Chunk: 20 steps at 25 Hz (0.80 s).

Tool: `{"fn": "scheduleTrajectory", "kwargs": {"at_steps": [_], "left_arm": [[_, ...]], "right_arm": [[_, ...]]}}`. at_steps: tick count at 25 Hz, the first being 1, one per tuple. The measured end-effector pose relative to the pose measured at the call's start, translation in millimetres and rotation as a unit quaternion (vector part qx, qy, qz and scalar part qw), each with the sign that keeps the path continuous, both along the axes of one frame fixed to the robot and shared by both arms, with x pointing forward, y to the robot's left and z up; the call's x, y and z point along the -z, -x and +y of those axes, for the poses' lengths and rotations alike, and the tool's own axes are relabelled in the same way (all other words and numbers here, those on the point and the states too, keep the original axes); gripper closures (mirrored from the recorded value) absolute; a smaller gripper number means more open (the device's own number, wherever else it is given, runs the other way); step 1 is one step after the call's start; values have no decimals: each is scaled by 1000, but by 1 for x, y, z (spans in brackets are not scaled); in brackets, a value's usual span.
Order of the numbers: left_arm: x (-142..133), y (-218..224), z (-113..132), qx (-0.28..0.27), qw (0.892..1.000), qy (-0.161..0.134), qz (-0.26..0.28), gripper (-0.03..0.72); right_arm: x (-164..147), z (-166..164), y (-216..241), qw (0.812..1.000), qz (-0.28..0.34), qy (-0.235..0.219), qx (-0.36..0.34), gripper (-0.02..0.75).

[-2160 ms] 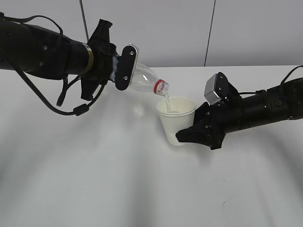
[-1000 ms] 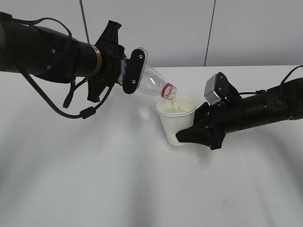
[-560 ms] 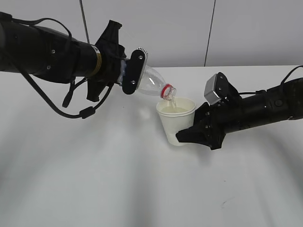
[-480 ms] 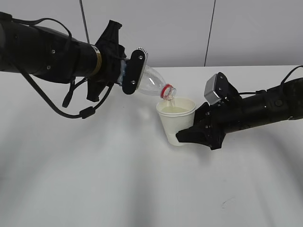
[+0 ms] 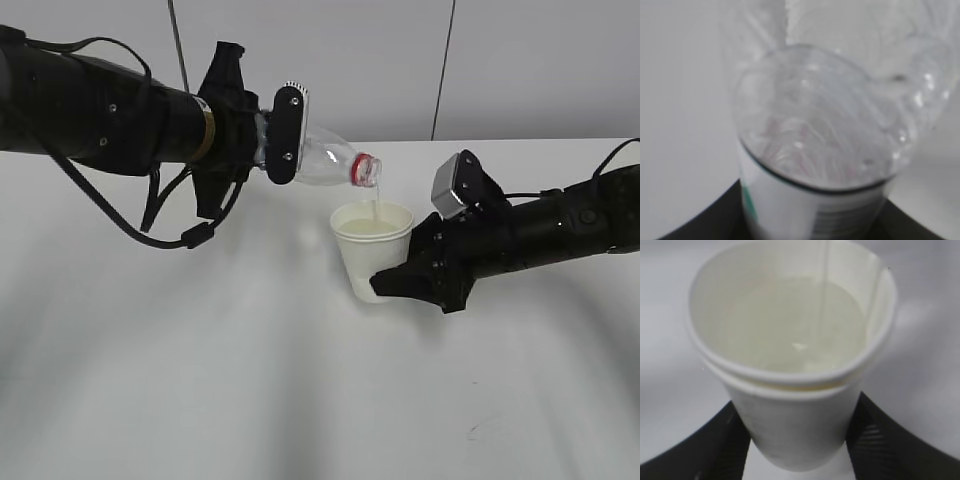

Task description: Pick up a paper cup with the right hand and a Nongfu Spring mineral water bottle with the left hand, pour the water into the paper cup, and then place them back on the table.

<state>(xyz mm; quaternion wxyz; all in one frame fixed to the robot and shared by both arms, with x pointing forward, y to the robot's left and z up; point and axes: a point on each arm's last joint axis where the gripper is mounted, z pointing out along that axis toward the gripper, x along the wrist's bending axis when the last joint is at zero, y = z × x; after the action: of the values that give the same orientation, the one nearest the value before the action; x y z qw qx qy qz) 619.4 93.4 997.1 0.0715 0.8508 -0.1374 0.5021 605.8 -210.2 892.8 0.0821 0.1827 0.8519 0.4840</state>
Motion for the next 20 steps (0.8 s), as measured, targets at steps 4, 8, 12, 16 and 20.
{"fn": "scheduleTrajectory", "kwargs": {"at_steps": [4,8,12,16,20], "left_arm": [[1,1,1,-33,998,48,25,388],[4,2,-1,-59,991,106,60,389],[5,4,-4,-68,976,179,99,389],[2,-1,0,-84,942,292,142,389],[-2,-10,13,-124,897,391,162,389]], "right_arm": [[-3,0,-4,1000,-16,-12,15,330],[-5,0,-7,999,-30,-20,29,330],[-4,-2,-11,998,-36,-13,55,330],[-3,-5,-14,996,-45,1,73,330],[-5,-6,-18,994,-61,-3,90,330]]}}
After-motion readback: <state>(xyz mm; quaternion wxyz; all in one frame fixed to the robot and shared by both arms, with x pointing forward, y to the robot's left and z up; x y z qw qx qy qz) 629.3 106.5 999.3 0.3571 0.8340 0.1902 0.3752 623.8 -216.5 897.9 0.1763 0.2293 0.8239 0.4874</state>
